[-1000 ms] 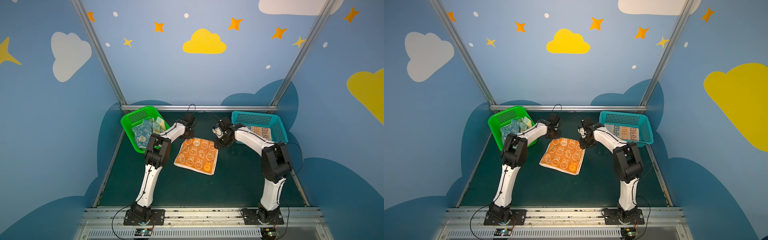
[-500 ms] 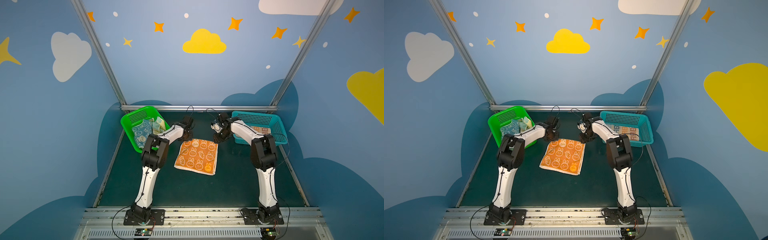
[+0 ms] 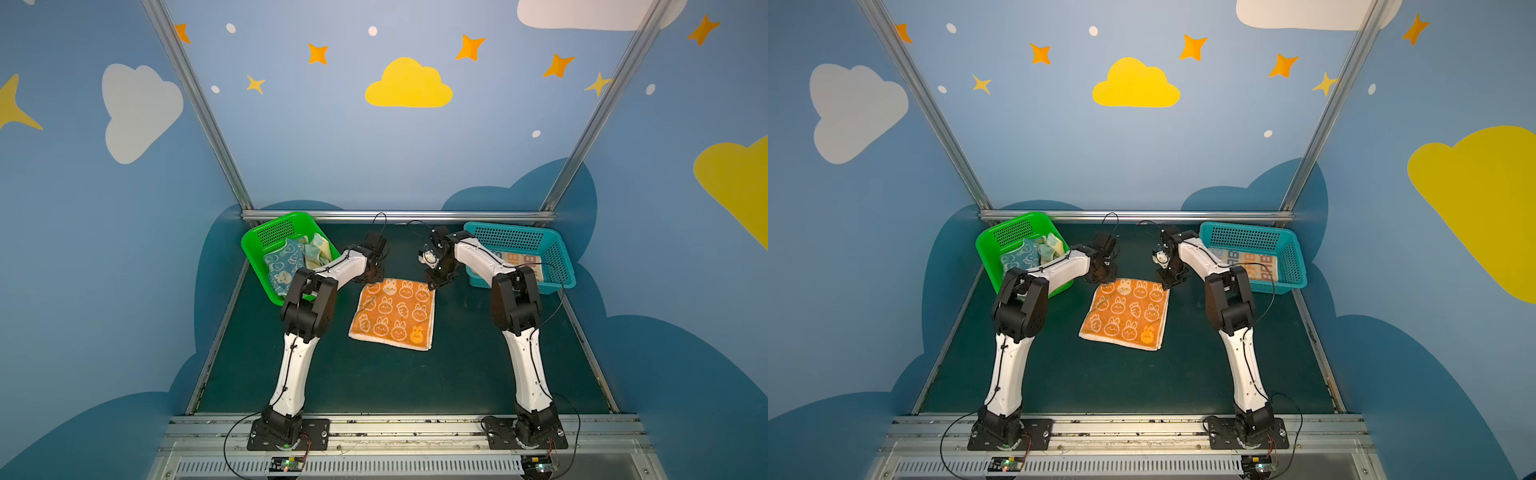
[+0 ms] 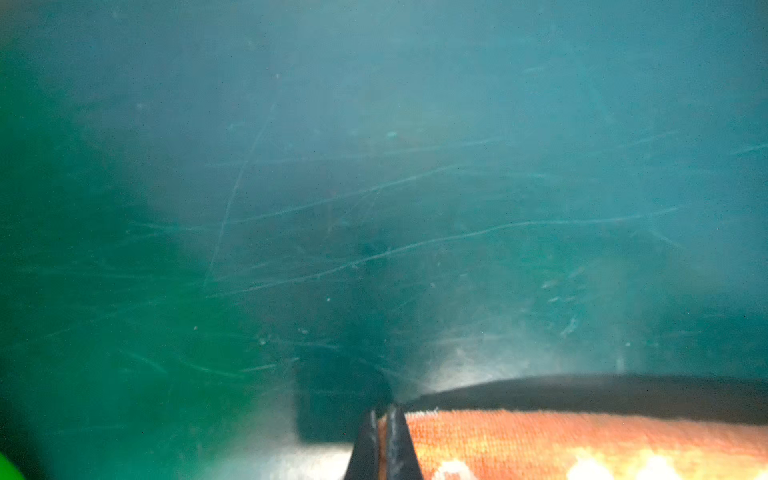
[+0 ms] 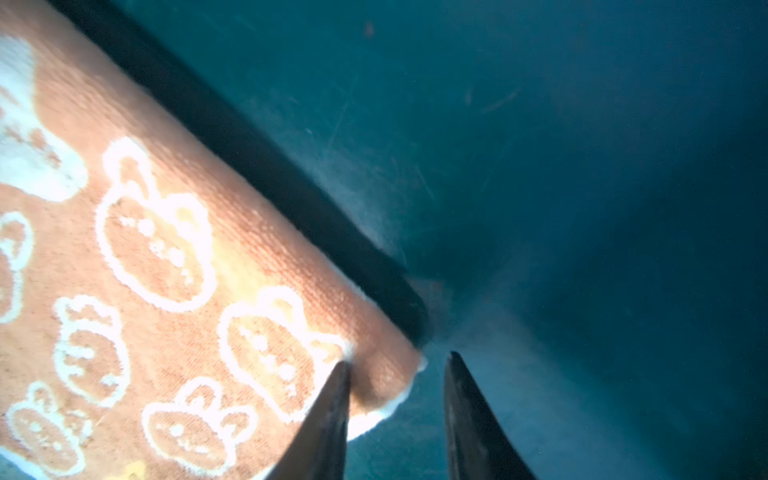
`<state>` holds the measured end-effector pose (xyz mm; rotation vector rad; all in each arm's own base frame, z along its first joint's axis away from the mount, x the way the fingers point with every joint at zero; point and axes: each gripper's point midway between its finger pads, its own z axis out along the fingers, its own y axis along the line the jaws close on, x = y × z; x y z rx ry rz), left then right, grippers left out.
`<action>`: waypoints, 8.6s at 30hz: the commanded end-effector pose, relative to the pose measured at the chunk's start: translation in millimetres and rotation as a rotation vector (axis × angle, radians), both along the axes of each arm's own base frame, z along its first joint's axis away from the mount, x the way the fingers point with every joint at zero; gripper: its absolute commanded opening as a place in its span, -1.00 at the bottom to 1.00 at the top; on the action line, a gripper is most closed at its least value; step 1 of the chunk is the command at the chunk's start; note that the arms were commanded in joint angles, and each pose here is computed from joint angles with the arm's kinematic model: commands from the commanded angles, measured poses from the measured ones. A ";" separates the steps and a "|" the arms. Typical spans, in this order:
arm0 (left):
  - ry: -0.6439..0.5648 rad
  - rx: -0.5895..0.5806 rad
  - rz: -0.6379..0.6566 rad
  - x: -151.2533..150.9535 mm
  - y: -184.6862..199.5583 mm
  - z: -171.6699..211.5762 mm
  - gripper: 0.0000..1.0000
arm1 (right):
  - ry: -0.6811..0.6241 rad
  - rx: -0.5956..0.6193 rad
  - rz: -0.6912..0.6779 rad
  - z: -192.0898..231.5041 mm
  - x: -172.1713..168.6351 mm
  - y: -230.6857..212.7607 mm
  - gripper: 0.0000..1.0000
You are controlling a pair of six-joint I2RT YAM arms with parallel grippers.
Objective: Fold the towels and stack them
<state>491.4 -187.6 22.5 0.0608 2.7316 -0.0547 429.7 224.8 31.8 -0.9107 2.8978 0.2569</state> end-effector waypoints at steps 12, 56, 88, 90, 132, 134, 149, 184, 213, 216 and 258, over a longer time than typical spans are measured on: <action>0.088 0.064 0.010 -18.2 19.4 -6.5 -0.92 | 0.002 0.059 0.029 12.2 5.8 10.6 -0.10; -0.009 0.031 0.037 -1.7 21.9 38.7 -0.92 | -0.011 0.118 -0.107 18.1 0.7 8.5 -1.00; -0.219 -0.028 0.022 -19.3 31.7 90.9 -0.92 | -0.127 0.307 0.001 80.5 -49.8 16.8 -1.00; -0.226 -0.034 0.030 -24.9 34.2 94.1 -0.92 | -0.121 0.323 0.008 84.3 -58.6 19.0 -1.00; -0.135 0.029 0.022 -141.5 40.2 40.8 -0.92 | 0.124 0.241 0.021 10.8 -187.8 44.2 -1.00; -0.131 0.035 0.024 -143.0 40.1 37.6 -0.92 | 0.130 0.239 0.023 7.3 -190.4 45.5 -1.00; -0.179 0.069 0.068 -172.6 58.2 39.0 -0.02 | 0.130 0.293 0.085 23.8 -222.4 44.8 -0.29; -0.122 -0.073 0.129 -201.6 51.3 4.3 0.05 | 0.137 0.250 -0.098 -16.5 -217.3 60.8 -0.54; -0.228 -0.099 0.130 -169.4 38.0 45.5 0.12 | 0.036 0.392 -0.460 19.8 -167.7 17.5 0.59; -0.213 -0.104 0.140 -169.3 36.5 31.6 0.11 | 0.043 0.387 -0.472 14.5 -165.2 17.9 0.54; -0.197 -0.096 0.124 -173.3 38.9 17.0 1.00 | -0.058 0.295 -0.340 10.9 -98.0 33.6 -1.00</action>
